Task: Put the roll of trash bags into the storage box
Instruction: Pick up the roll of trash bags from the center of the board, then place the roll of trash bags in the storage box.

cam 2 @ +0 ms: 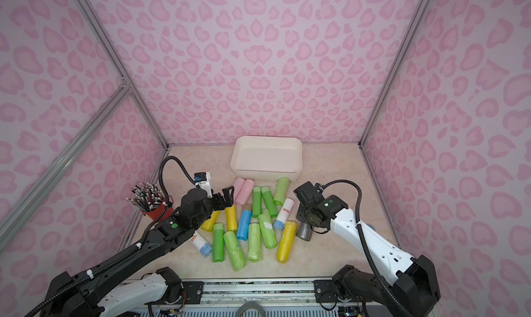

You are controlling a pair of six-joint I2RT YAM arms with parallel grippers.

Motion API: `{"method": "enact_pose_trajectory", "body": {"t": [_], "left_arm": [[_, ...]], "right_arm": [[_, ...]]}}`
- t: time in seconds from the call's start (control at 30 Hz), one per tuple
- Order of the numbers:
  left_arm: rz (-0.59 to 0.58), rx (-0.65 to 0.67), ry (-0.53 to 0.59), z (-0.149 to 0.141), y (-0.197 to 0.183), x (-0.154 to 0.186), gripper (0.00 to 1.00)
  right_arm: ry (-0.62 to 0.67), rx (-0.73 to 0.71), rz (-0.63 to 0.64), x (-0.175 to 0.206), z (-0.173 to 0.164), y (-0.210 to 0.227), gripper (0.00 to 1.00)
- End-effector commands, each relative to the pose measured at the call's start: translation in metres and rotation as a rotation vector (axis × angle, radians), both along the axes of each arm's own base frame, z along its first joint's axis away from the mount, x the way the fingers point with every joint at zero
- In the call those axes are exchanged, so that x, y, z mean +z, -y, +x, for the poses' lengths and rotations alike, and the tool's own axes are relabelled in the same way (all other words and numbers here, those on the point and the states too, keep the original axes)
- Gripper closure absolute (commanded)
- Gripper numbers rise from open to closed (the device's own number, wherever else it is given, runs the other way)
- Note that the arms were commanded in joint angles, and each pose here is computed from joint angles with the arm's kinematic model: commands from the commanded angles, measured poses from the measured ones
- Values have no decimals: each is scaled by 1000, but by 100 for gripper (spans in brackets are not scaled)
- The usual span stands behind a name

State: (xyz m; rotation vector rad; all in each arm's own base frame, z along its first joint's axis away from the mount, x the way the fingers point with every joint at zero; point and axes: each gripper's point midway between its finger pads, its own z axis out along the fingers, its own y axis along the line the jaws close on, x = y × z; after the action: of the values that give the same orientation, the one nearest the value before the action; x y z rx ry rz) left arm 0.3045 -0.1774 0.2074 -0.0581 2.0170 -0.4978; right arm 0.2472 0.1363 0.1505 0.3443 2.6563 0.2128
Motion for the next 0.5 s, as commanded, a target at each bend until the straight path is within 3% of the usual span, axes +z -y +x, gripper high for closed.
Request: {"method": "enact_pose_trajectory", "body": {"t": [0.0, 0.47], "left_arm": [[6, 19, 3, -3, -6, 8, 0], [-51, 82, 57, -25, -35, 20, 0]], "right_arm": [[73, 74, -12, 24, 28, -4, 78], [221, 177, -49, 72, 178, -39, 83]]}}
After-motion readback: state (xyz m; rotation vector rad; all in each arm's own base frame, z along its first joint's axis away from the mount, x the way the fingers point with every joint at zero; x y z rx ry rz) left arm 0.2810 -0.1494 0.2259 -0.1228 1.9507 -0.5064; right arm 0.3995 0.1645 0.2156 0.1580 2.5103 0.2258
